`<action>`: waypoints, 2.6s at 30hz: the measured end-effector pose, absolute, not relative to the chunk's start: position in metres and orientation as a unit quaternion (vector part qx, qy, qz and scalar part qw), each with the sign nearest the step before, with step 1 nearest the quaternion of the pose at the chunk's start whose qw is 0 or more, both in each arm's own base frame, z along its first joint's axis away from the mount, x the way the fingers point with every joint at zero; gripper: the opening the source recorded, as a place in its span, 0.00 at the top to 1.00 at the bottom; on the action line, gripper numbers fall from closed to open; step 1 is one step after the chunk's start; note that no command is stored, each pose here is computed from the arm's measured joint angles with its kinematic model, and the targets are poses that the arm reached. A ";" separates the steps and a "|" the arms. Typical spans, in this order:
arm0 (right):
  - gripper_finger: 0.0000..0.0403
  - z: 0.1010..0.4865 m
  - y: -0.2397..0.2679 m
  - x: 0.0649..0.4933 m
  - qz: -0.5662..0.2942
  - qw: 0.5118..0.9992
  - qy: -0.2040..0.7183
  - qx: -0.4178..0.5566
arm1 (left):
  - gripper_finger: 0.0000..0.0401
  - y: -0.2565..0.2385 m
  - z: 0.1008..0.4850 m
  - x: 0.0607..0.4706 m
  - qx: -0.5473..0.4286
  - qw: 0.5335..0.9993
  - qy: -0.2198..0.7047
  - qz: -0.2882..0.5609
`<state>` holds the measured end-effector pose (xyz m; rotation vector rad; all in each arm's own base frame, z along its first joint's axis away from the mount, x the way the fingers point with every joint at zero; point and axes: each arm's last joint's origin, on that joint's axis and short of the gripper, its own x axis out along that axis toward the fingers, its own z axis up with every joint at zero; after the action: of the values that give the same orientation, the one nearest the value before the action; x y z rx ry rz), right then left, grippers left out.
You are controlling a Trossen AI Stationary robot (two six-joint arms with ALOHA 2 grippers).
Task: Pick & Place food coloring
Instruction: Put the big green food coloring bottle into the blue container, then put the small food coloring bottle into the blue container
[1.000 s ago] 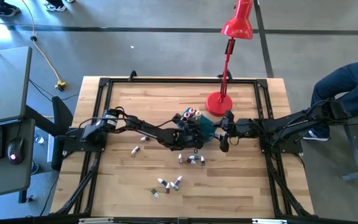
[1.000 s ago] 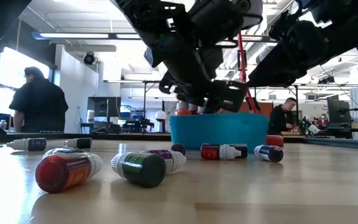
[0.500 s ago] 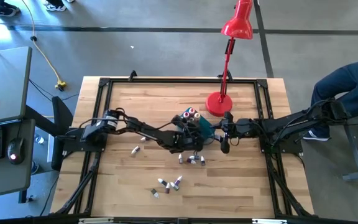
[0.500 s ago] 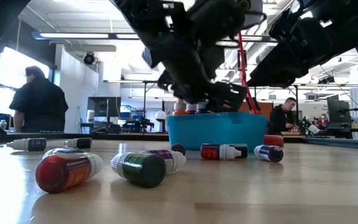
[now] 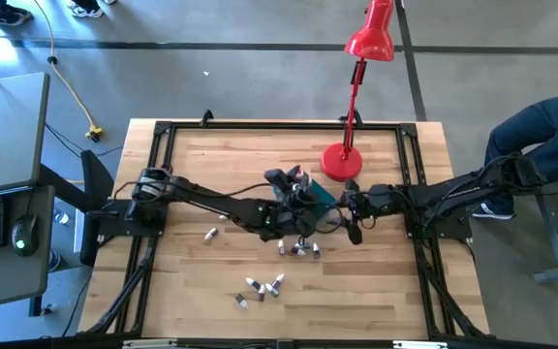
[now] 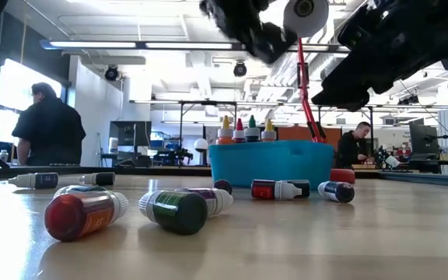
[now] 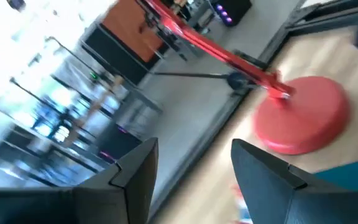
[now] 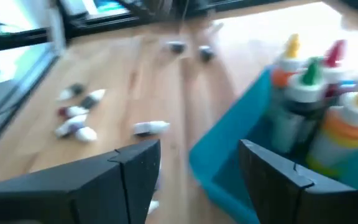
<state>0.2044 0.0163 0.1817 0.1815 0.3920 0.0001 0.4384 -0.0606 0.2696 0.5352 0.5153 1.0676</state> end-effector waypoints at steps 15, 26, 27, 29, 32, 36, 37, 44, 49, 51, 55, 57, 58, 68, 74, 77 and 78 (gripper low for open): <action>0.56 0.162 0.079 0.251 0.143 0.960 0.238 0.041 | 0.51 -0.051 0.380 0.334 0.220 0.793 0.334 0.460; 0.56 0.129 0.082 0.262 0.096 0.936 0.338 0.029 | 0.51 -0.049 0.331 0.292 -0.015 0.770 0.550 0.322; 0.56 0.129 0.082 0.262 0.094 0.936 0.337 0.029 | 0.51 -0.050 0.317 0.291 -0.013 0.756 0.568 0.326; 0.56 0.130 0.081 0.262 0.089 0.938 0.334 0.027 | 0.51 -0.050 0.293 0.288 -0.026 0.731 0.587 0.347; 0.56 0.134 0.081 0.262 0.085 0.941 0.326 0.044 | 0.51 -0.050 0.258 0.279 -0.079 0.692 0.625 0.353; 0.56 0.135 0.081 0.261 0.075 0.937 0.332 0.074 | 0.51 -0.055 0.223 0.265 -0.132 0.642 0.671 0.347; 0.56 0.135 0.081 0.260 0.075 0.937 0.333 0.078 | 0.51 -0.056 0.217 0.262 -0.142 0.629 0.681 0.347; 0.56 0.135 0.081 0.260 0.073 0.935 0.337 0.080 | 0.51 -0.076 0.192 0.250 -0.195 0.607 0.696 0.331; 0.56 0.135 0.081 0.260 0.071 0.934 0.339 0.088 | 0.51 -0.086 0.183 0.248 -0.189 0.628 0.686 0.315; 0.56 0.134 0.081 0.260 0.071 0.934 0.340 0.089 | 0.51 -0.087 0.181 0.248 -0.181 0.639 0.679 0.313; 0.56 0.134 0.081 0.260 0.069 0.933 0.340 0.092 | 0.51 -0.086 0.179 0.248 -0.171 0.645 0.678 0.308; 0.56 0.134 0.081 0.260 0.065 0.932 0.341 0.103 | 0.51 -0.085 0.174 0.245 -0.168 0.644 0.679 0.310; 0.56 0.134 0.081 0.260 0.064 0.932 0.341 0.106 | 0.51 -0.084 0.171 0.244 -0.166 0.644 0.679 0.312; 0.56 0.135 0.081 0.260 0.063 0.932 0.341 0.109 | 0.54 -0.079 0.133 0.227 -0.180 0.654 0.670 0.301; 0.56 0.134 0.081 0.259 0.062 0.931 0.342 0.109 | 0.70 -0.079 0.134 0.229 -0.184 0.663 0.664 0.293; 0.56 0.134 0.081 0.259 0.062 0.931 0.343 0.109 | 0.80 -0.080 0.134 0.230 -0.192 0.665 0.659 0.296; 0.56 0.134 0.081 0.259 0.062 0.931 0.342 0.109 | 0.84 -0.080 0.135 0.232 -0.193 0.666 0.657 0.296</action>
<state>0.2594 0.0812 0.1345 0.2228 0.7010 0.1269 0.2317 -0.0803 0.1351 -0.4362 1.4837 0.6686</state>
